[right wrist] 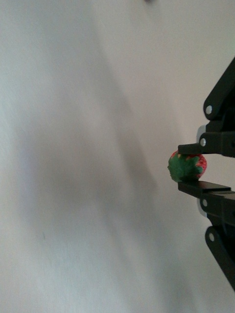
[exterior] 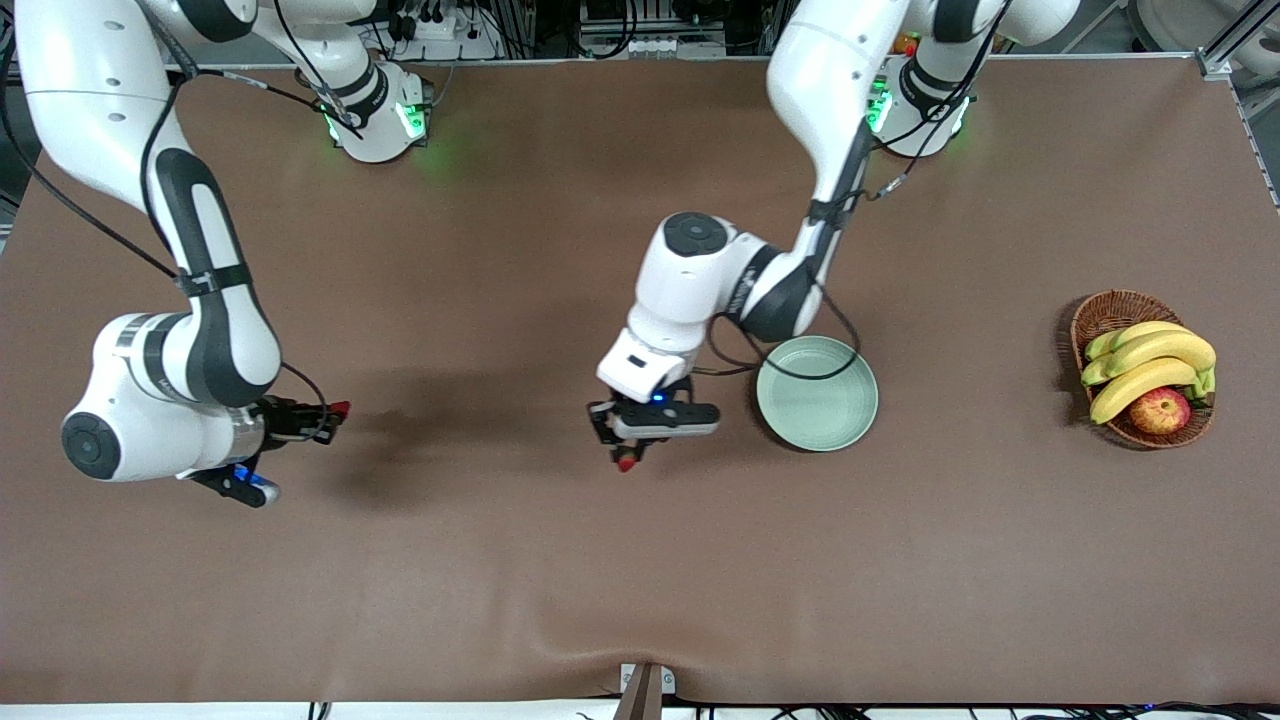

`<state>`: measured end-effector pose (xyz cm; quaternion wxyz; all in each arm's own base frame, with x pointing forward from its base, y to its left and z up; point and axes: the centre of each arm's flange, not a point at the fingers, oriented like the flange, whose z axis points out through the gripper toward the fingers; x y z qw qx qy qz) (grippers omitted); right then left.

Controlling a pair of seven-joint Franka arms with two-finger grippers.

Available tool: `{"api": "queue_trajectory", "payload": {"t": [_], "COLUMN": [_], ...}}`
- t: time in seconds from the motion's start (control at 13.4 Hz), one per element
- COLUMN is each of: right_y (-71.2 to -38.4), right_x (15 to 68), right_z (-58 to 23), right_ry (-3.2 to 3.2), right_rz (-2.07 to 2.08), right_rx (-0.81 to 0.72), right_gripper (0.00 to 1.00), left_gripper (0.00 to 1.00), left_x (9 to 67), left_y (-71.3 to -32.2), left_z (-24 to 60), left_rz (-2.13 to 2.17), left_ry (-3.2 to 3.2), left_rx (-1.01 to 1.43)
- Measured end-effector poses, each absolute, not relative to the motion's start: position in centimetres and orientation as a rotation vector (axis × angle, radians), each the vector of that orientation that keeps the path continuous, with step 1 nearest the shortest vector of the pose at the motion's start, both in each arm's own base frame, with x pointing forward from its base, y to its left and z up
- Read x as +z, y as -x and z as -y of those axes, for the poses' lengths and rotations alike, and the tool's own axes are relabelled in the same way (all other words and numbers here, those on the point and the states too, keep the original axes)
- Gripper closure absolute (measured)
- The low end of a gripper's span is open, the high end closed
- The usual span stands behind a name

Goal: Collect all strawberries into plate
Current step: 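Lift the strawberry with the left gripper while the right gripper carries another, then release the strawberry onto the plate while the right gripper sets another down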

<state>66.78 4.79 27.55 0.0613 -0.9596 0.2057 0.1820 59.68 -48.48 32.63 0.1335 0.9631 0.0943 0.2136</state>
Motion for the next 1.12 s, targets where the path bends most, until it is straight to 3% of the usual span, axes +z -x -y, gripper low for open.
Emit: {"api": "queue_trajectory", "payload": {"t": [0.3, 0.6, 0.82, 1.12], "right_y": [-65.5, -62.5, -58.1, -51.0], "right_x": [29.4, 31.6, 31.2, 26.2], "right_z": [-17.3, -29.0, -38.8, -46.5], "right_ry": [2.801, 2.708, 2.692, 2.734], "right_rz": [-0.826, -0.999, -1.087, -1.094], "right_rx": [0.583, 0.585, 0.504, 0.46], "right_gripper": [0.73, 0.73, 0.73, 0.73], "left_gripper": [0.69, 0.69, 0.69, 0.69], "left_x": [36.1, 33.9, 29.3, 26.3], "left_y": [-60.4, -58.8, -56.6, -56.2], "left_z": [37.4, 27.8, 24.7, 20.0], "left_rz": [-0.242, -0.202, -0.191, -0.139], "left_ry": [-2.97, -3.056, -3.116, -3.153], "left_rx": [0.41, 0.246, 0.103, 0.007]}}
